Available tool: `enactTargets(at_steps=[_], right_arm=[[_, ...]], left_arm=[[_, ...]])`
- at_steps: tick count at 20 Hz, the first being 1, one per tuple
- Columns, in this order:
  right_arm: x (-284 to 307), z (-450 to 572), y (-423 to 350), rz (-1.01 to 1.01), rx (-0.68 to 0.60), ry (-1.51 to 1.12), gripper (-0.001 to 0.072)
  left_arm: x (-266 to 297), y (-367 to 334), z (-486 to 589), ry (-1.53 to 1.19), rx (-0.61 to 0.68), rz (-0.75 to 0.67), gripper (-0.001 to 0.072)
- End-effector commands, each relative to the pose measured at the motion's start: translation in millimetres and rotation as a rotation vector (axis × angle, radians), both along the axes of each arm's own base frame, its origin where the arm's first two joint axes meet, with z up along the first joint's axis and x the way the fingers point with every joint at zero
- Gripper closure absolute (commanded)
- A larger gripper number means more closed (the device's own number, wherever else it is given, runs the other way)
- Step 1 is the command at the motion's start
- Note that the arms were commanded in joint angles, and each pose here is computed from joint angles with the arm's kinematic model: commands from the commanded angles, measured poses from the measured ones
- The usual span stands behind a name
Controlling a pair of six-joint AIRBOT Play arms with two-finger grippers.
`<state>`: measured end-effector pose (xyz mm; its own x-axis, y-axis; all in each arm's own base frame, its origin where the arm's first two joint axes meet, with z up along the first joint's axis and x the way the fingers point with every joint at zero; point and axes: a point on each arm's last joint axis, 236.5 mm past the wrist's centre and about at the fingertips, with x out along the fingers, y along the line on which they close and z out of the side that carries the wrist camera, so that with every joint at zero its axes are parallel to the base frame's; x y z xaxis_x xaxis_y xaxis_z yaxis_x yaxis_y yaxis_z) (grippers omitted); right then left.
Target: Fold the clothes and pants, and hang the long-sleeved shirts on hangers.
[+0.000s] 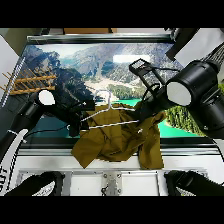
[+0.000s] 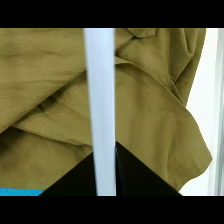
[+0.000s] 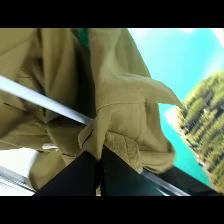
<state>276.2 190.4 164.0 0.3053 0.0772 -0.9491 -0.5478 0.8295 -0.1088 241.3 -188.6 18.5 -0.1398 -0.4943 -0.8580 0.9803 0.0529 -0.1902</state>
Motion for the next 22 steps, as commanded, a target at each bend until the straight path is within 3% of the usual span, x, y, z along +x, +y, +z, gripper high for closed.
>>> enactTargets(at_steps=[1, 9, 19, 20, 22], right_arm=[[-4, 6, 39, 0.095, 0.083, -0.051, 0.0696], [-13, 22, 123, 0.177, 0.400, -0.033, 0.0696], [-15, 17, 133, 0.182, 0.425, -0.005, 0.0681], [-15, 17, 133, 0.182, 0.424, -0.004, 0.0615], [-18, 17, 129, 0.187, 0.412, 0.005, 0.0067]], left_arm=[[2, -2, 1, -0.004, -0.010, 0.007, 0.0697], [2, -2, 1, -0.004, -0.010, 0.007, 0.0697], [2, -2, 1, -0.003, -0.010, 0.007, 0.0696], [2, -2, 1, -0.003, -0.010, 0.007, 0.0696], [2, -2, 1, -0.003, -0.009, 0.007, 0.0696]])
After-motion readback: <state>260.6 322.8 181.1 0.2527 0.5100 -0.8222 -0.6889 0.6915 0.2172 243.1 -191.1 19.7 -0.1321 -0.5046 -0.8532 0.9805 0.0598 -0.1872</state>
